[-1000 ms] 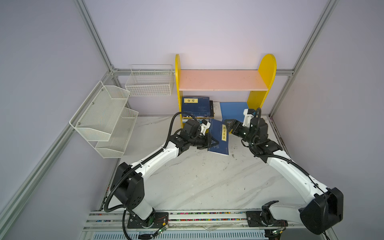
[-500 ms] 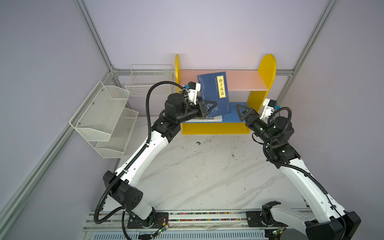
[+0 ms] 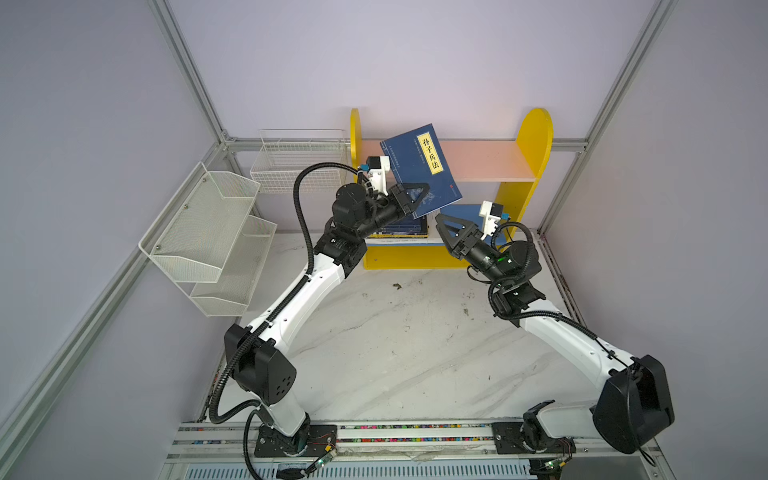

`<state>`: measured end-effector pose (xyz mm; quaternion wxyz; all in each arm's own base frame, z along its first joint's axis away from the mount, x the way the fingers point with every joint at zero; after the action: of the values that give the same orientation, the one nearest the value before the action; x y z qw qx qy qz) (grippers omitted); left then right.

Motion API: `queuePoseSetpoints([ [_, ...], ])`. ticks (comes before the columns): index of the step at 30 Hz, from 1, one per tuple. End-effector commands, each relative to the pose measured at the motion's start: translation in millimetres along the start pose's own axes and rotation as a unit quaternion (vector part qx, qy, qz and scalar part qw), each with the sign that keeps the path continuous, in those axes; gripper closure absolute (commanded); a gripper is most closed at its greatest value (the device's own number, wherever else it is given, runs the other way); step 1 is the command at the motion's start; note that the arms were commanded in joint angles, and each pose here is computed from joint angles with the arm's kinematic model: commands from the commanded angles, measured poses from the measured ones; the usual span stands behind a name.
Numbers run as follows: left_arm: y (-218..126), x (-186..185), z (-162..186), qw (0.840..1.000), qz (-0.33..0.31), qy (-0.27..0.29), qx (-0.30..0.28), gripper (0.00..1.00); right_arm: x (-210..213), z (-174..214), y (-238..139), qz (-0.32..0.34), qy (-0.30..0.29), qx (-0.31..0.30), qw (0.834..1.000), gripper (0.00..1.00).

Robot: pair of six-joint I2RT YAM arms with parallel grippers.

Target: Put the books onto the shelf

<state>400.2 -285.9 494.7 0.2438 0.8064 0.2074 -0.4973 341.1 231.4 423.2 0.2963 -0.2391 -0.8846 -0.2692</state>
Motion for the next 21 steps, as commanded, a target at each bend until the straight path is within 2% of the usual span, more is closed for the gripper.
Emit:
queuePoseSetpoints([
  [1, -15.0, -51.4, -8.2, 0.996, 0.085, 0.004, -0.026, 1.00, 17.8, -17.4, 6.3, -0.053, 0.000, -0.048, 0.997, 0.09],
  [12, -12.0, -39.2, 1.5, 0.996, 0.081, -0.019, -0.010, 1.00, 30.2, -43.6, 15.1, -0.113, -0.003, -0.122, 0.986, 0.21],
  [16, -9.6, -36.1, 4.1, 0.996, 0.085, -0.026, -0.003, 1.00, 28.8, -46.6, 22.7, -0.106, -0.005, -0.119, 0.987, 0.25],
  [21, -7.2, -31.5, 5.3, 0.996, 0.083, -0.027, -0.002, 1.00, 28.4, -52.0, 30.9, -0.109, -0.010, -0.126, 0.986, 0.34],
])
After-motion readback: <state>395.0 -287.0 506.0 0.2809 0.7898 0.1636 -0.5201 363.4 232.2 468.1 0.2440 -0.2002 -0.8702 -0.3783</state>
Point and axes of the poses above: each gripper's point midway between its finger pads, its own y axis out along the fingers, its own x axis along the line the jaws close on, z = x × y, the point moved 3 cm from there along -y, back along the fingers, and after that the axes turned 15 degrees about -y, right-handed, at the moved point
